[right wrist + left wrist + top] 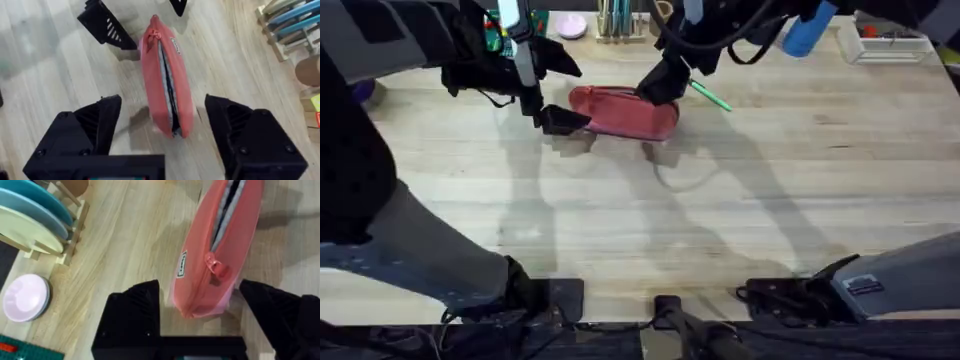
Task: Unzip the bag, pick up the pens from the table one at a time and place them inside, then zip the bag closed.
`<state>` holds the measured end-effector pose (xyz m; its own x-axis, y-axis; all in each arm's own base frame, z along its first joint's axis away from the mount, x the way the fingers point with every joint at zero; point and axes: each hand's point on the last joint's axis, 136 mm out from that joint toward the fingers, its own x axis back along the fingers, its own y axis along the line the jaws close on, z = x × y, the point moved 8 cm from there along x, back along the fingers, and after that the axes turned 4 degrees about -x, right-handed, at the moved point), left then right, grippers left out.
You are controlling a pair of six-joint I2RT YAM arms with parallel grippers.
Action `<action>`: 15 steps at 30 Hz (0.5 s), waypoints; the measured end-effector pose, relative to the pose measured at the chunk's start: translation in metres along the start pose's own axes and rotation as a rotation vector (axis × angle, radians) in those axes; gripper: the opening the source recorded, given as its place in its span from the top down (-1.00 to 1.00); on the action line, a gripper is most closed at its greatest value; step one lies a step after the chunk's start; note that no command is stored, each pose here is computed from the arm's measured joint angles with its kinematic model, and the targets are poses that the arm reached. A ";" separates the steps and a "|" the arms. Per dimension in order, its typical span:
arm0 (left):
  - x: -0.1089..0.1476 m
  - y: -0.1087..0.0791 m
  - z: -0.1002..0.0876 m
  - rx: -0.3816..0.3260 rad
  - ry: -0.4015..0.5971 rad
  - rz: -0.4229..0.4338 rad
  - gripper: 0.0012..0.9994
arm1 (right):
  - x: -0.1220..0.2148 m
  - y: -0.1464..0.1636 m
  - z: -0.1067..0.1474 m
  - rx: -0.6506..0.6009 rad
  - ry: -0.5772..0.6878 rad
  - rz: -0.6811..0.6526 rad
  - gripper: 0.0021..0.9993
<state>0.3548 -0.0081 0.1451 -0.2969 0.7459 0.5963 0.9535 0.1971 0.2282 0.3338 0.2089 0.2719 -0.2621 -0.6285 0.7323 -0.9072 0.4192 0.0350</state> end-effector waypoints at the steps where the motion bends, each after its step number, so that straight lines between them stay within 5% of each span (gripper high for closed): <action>1: 0.000 -0.001 0.000 0.003 0.004 0.002 -0.99 | 0.000 0.000 0.000 -0.001 0.002 -0.001 -0.99; 15: 0.036 -0.017 -0.038 -0.023 0.070 -0.023 -0.99 | 0.017 0.001 -0.013 -0.069 0.002 0.012 -0.99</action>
<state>0.3262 -0.0089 0.1923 -0.3219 0.6951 0.6428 0.9453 0.1981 0.2593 0.3322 0.2071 0.2934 -0.2722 -0.6219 0.7343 -0.8790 0.4712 0.0732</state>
